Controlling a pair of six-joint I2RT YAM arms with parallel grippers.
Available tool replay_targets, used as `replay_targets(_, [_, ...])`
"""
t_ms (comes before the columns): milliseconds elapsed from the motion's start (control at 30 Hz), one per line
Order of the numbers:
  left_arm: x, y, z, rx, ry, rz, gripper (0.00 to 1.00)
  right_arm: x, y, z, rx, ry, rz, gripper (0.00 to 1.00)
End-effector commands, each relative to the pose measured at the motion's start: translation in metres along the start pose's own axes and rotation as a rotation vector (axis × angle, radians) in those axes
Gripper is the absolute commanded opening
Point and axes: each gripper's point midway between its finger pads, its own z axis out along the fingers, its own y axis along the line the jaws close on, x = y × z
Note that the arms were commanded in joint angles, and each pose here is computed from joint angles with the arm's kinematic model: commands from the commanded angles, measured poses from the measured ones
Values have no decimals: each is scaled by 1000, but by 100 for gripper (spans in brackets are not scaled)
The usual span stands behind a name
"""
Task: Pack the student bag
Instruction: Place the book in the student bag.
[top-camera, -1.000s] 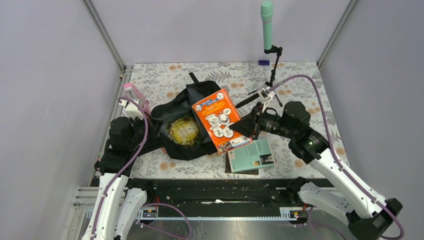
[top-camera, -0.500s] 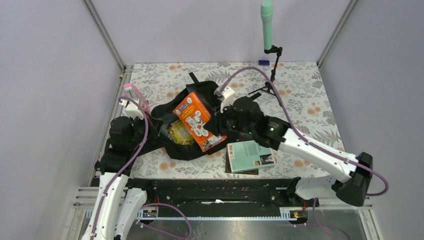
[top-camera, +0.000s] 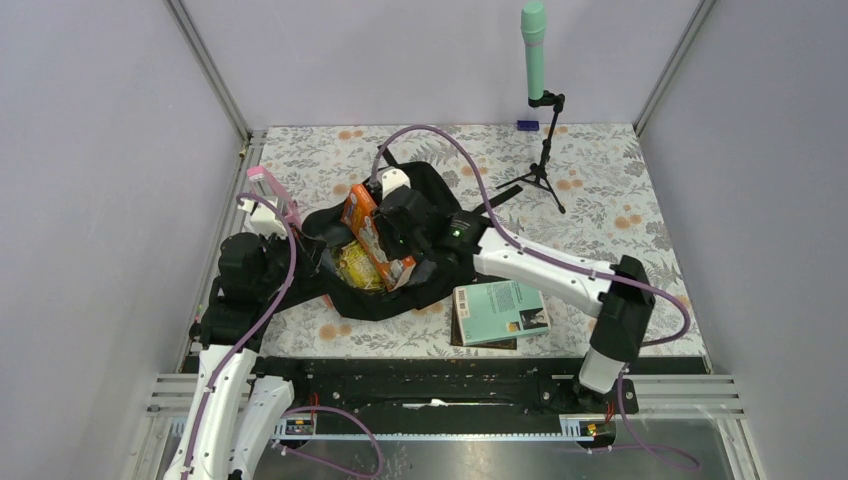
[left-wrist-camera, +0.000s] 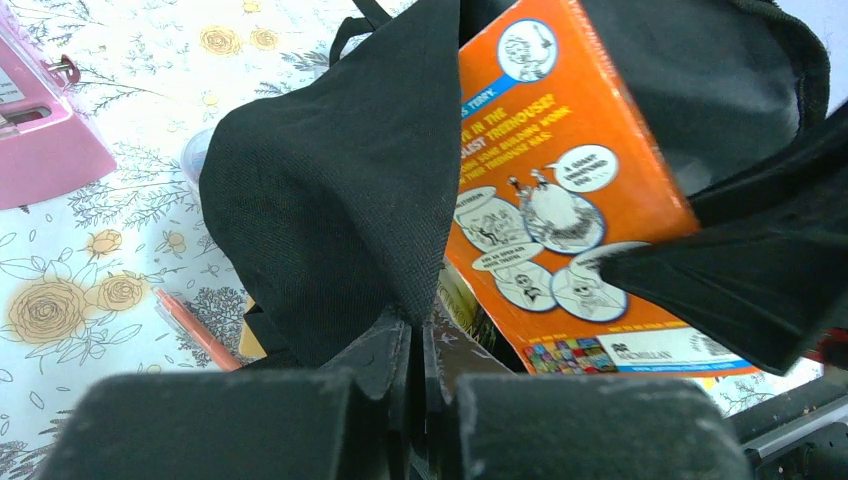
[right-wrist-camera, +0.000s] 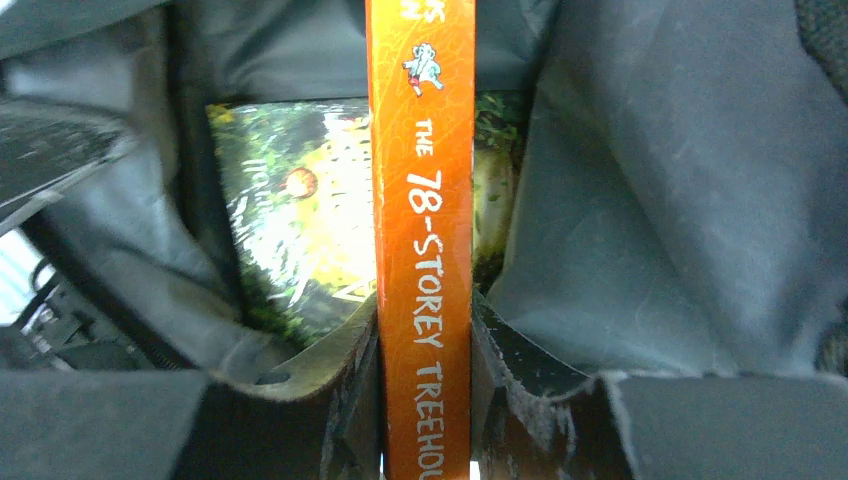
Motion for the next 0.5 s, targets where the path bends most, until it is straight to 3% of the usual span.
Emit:
replay_targets(0, [-38, -23, -2, 100, -135, 30, 0, -35, -6, 3, 114, -89, 42, 0])
replay_targets(267, [-39, -22, -1, 100, -134, 28, 0, -35, -80, -3, 578, -130, -13, 0])
replay_targets(467, [-38, -22, 0, 104, -130, 25, 0, -40, -78, 1, 647, -186, -36, 0])
